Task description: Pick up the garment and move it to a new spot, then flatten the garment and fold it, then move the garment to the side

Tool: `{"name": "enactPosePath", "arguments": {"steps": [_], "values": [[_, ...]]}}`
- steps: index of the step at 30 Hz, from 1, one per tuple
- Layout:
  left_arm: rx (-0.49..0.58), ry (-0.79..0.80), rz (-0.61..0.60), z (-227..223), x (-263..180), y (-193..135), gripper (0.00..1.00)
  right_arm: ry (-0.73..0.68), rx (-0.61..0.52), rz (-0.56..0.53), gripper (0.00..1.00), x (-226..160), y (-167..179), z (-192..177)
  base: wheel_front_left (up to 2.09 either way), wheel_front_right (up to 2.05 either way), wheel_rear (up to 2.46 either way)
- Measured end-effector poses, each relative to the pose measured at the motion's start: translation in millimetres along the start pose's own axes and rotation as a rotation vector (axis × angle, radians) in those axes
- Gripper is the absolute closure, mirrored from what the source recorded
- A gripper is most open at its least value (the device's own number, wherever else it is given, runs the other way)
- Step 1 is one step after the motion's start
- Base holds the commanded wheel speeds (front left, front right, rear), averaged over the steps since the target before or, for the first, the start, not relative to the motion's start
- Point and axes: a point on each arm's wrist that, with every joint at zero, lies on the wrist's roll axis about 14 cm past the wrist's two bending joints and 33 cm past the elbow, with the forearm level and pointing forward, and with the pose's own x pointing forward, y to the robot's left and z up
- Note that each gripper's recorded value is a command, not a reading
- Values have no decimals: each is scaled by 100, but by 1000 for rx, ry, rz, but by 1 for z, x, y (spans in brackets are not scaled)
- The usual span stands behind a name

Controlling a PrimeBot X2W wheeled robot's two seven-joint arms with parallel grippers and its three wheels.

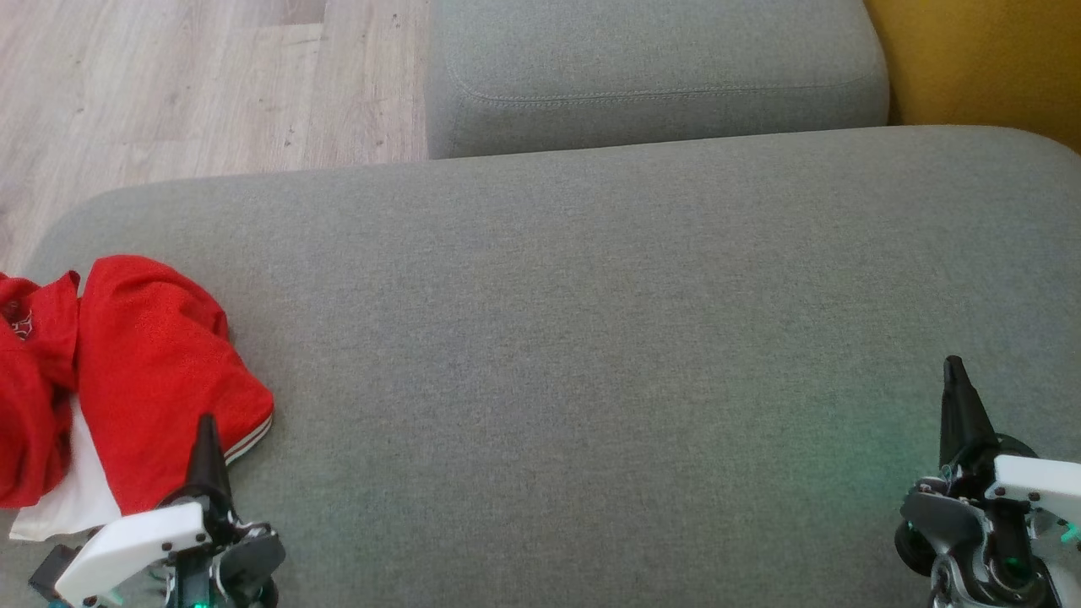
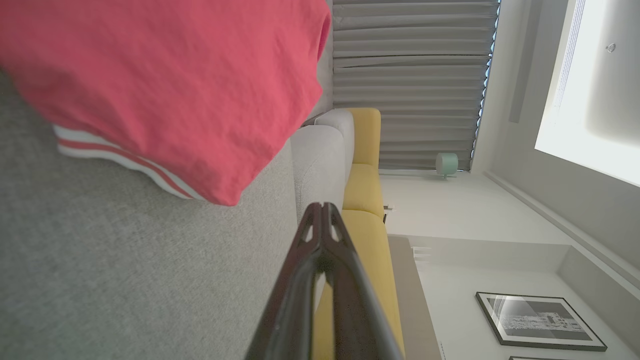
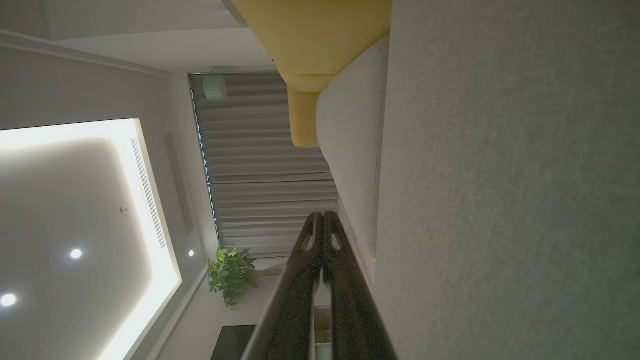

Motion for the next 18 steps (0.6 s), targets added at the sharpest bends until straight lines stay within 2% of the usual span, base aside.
{"name": "enactPosePath", "arguments": {"steps": [18], "values": [[0,0,0,0,0,0,100,0,0,0,100,0,0,0,0,0,0]]}}
